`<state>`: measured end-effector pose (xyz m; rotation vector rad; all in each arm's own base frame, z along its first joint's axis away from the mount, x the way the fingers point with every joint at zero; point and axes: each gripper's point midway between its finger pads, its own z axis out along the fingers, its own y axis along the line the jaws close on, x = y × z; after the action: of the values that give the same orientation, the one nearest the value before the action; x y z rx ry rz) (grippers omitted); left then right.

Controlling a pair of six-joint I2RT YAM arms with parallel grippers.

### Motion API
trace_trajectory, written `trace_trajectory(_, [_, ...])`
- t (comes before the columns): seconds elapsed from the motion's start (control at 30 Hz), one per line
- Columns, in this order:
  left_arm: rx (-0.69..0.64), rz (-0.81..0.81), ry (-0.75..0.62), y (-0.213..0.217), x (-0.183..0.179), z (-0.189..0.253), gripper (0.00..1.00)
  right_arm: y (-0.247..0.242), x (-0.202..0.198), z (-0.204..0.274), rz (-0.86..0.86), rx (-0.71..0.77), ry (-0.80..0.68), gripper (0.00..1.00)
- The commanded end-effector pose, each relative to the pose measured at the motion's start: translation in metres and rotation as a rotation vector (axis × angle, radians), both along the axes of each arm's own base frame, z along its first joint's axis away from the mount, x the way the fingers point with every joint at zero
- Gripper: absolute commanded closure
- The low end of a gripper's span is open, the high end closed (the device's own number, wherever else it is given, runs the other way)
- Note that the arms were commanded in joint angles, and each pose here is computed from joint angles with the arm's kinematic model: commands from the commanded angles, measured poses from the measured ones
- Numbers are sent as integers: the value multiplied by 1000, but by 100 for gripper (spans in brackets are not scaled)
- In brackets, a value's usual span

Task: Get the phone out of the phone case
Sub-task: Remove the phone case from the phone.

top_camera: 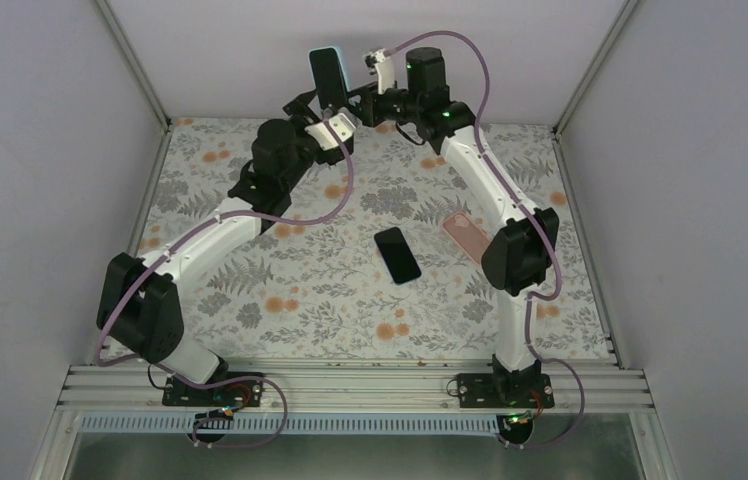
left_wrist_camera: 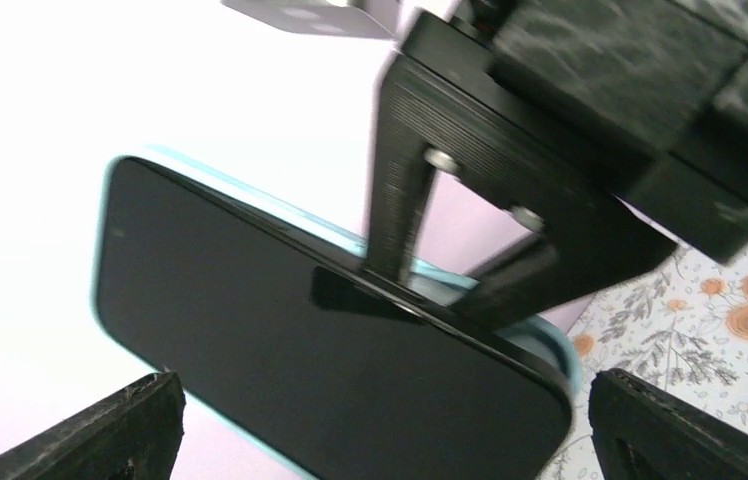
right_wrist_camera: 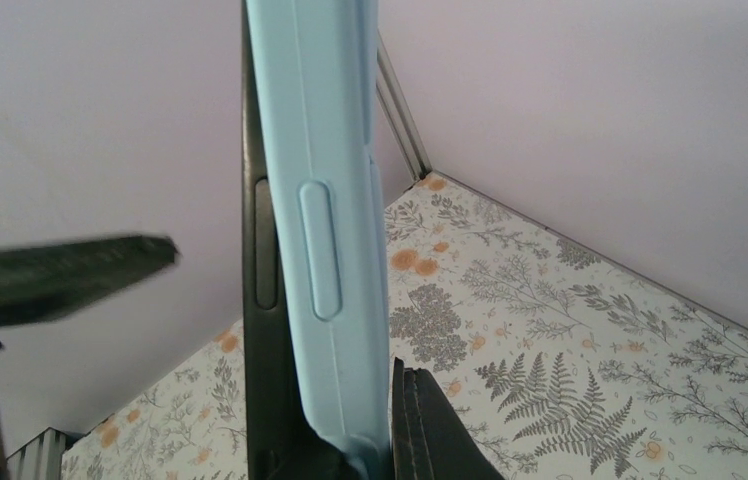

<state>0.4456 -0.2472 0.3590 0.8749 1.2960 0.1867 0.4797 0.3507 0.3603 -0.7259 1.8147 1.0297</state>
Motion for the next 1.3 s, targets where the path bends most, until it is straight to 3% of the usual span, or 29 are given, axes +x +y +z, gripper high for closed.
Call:
trace_trajectory(0.0, [-76,-12,-56,8,-8,31,1,5,-3,31,33,63,-77,97])
trace_trajectory(0.37, [-30,-32,7,-4,6,11,2,7,-10,40,42,72,-93,97])
trace_trajectory(0.7, [-56,126,-11,22,31,20,7,10,-16,44,61,85,-87,97])
trace_trajectory(0.8, [-68,251,-45,38,41,25,12,13,-22,48,71,92,-86,97])
trace_trajectory(0.97, [-84,537,-245,89,36,50,15,12,-30,49,89,109,-63,97])
trace_trajectory(1.07, [-153,620,-441,114,8,88,15,14,-37,45,117,117,-39,97])
trace_trajectory(1.27, [-206,711,-698,135,-26,124,16,27,-51,20,198,117,38,97])
